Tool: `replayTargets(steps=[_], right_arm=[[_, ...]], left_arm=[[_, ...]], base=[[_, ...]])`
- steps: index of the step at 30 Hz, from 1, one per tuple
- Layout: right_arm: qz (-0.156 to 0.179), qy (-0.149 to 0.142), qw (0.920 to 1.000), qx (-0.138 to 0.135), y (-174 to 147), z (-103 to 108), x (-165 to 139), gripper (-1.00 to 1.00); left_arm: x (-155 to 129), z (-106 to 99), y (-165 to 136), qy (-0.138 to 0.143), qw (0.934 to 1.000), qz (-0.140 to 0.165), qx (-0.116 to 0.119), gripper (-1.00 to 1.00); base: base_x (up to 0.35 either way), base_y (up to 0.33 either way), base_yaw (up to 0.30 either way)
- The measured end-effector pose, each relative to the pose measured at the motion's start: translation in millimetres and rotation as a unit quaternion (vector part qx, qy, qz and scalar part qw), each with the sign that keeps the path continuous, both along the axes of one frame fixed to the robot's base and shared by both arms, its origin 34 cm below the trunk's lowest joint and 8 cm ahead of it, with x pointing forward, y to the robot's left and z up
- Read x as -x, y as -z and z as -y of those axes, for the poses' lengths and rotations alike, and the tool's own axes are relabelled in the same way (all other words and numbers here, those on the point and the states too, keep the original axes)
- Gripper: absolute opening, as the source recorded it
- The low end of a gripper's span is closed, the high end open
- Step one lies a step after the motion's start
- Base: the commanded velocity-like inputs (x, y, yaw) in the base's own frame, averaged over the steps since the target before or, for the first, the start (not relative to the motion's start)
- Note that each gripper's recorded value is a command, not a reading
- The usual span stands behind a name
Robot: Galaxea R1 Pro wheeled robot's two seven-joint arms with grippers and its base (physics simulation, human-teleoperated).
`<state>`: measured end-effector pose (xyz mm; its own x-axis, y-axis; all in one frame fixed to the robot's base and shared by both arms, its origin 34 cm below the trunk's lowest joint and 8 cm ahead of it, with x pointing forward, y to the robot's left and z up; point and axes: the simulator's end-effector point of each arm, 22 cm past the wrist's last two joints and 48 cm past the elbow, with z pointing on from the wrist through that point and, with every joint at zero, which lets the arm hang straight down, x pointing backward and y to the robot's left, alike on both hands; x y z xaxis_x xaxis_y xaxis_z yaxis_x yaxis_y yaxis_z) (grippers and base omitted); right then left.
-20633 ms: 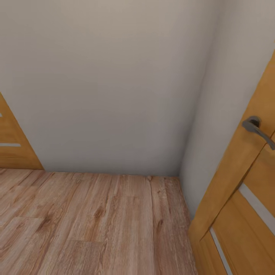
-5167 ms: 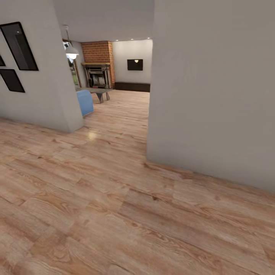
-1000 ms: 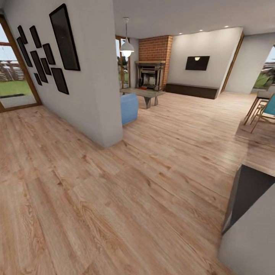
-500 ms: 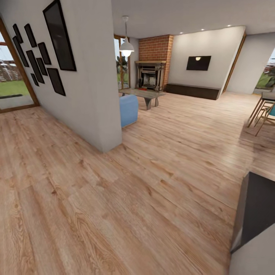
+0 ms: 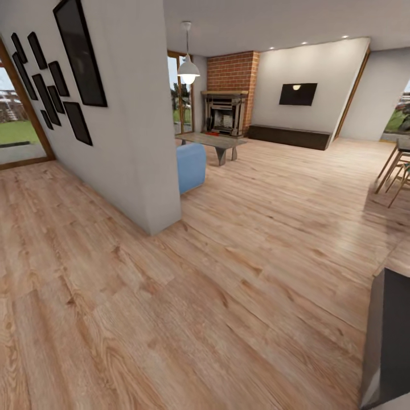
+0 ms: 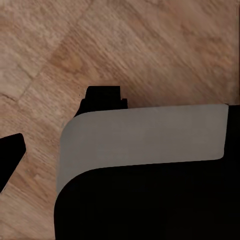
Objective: Move the two storage containers from the living room to the garage. In the garage, place one container on the floor and stack the other container on top of it (either order is fine).
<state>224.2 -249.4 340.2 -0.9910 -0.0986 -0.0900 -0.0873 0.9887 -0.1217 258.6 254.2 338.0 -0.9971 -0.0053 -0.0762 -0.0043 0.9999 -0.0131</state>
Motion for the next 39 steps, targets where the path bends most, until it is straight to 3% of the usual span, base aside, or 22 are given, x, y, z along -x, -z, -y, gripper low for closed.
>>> replayTargets(steps=[12, 39], right_arm=[[0.001, 0.000, 1.0000, 0.000, 0.0, 0.0, -0.6, 1.00], [0.000, -0.001, 1.0000, -0.001, 0.0, -1.1, -0.2, 1.00]], left_arm=[[-0.2, -0.1, 0.0, 0.000, 1.0000, 0.000, 0.000, 1.00], [-0.2, -0.1, 0.0, 0.000, 1.0000, 0.000, 0.000, 1.00]], base=[[0.324, 0.000, -0.021], [0.324, 0.000, -0.211]])
